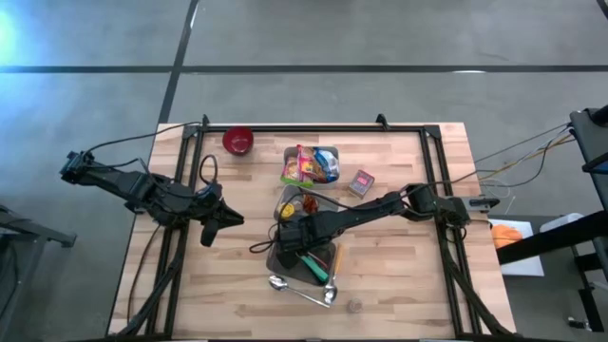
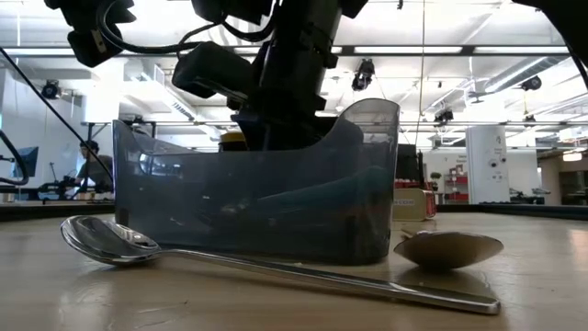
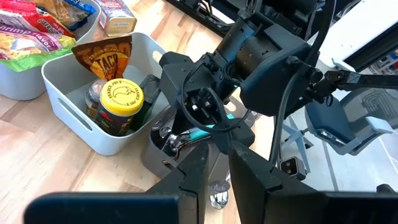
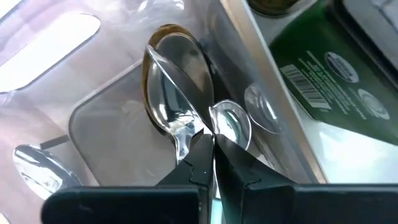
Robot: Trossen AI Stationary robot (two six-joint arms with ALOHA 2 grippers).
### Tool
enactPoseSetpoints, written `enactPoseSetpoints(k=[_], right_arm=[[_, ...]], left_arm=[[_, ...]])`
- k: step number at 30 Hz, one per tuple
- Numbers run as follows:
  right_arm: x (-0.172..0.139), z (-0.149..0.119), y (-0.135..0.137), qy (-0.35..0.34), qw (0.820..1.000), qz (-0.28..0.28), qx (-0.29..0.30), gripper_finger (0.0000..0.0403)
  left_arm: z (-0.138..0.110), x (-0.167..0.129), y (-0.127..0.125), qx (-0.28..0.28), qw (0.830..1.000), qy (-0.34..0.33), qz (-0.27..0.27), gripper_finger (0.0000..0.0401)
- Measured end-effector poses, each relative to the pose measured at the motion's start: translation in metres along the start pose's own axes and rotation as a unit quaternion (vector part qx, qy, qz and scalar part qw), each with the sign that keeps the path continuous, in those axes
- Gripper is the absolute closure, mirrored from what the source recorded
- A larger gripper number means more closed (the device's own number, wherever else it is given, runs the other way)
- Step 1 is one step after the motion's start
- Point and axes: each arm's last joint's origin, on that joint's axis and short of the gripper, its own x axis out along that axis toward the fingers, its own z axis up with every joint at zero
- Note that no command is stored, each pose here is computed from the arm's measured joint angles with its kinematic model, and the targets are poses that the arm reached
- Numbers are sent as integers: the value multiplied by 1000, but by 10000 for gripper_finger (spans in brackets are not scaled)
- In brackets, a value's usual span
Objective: Pick & Place Food Item
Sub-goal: Put the orange spoon into the black bin, then put the brown seasoning bottle into the bottom gray bin
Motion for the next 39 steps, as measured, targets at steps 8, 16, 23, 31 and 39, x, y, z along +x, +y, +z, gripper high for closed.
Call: enactPoseSetpoints(k=[8, 16, 23, 31, 39], right_arm=[[-7, -1, 3, 9, 999, 22, -28, 394], [-13, -1, 5, 9, 999, 31, -40, 345], [-14, -2, 6, 27, 998, 46, -40, 228], [-33, -2, 7, 23, 997, 63, -39, 164], [-97, -17, 4, 45, 992, 101, -58, 163]], left_arm=[[0, 0, 0, 0, 1000, 0, 0, 334], [0, 0, 0, 0, 1000, 0, 0, 334], [0, 0, 0, 0, 1000, 0, 0, 334], [0, 0, 0, -4, 1000, 0, 0, 334], [0, 0, 0, -4, 1000, 2, -3, 334]])
